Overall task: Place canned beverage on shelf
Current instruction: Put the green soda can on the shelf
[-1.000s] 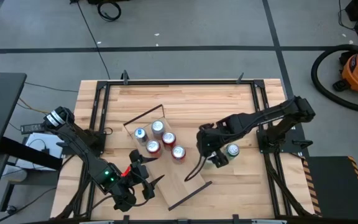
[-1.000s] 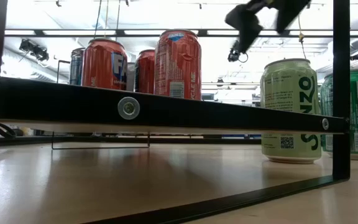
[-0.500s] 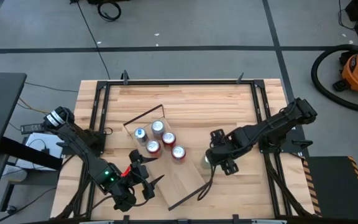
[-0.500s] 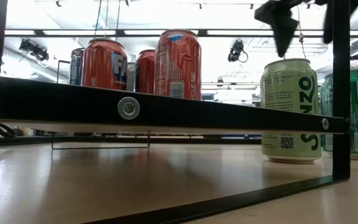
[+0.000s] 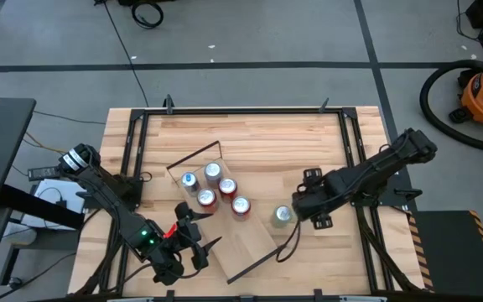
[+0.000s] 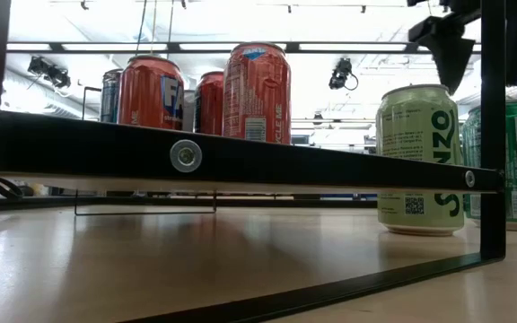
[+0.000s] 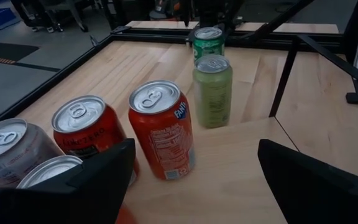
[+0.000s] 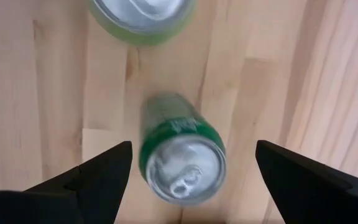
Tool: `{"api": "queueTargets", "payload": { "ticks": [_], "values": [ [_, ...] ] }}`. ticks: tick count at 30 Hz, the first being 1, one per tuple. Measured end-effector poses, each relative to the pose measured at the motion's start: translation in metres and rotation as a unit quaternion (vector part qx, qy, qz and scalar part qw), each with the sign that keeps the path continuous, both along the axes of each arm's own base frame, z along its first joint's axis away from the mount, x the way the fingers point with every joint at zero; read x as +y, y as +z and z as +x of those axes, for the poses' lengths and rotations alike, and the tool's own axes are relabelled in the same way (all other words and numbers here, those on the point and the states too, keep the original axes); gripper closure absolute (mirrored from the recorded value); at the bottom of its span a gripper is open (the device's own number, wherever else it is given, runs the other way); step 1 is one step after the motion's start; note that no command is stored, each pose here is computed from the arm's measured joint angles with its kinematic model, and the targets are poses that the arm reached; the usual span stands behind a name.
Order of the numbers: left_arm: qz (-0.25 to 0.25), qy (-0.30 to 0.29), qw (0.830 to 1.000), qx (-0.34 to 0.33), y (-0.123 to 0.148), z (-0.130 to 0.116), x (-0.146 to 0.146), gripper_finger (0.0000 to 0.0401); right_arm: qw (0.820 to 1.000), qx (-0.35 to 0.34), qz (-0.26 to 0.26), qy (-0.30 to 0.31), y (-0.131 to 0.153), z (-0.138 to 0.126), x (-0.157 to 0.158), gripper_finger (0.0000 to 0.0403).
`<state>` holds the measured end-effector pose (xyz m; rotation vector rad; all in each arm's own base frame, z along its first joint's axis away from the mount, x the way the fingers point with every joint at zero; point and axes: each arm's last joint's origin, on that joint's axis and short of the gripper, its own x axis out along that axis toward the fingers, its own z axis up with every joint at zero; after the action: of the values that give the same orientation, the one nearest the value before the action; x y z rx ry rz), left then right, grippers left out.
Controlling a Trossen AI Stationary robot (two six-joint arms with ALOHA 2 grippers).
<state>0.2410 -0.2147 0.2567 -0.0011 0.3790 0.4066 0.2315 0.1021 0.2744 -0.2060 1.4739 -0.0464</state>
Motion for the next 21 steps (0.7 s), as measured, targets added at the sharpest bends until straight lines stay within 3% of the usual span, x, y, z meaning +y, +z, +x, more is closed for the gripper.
{"api": "queueTargets", "payload": {
  "ticks": [8,21],
  "values": [
    [0.001,0.006,1.000,0.004,0.000,0.004,0.005,0.0051,0.997,-0.069,0.030,-0.018,-0.002,-0.026,-0.012,0.0050],
    [-0.024,-0.007,0.999,0.027,-0.002,0.011,0.011,0.0051,0.998,-0.032,0.035,-0.039,-0.046,-0.033,-0.015,0.0012]
  ]
}}
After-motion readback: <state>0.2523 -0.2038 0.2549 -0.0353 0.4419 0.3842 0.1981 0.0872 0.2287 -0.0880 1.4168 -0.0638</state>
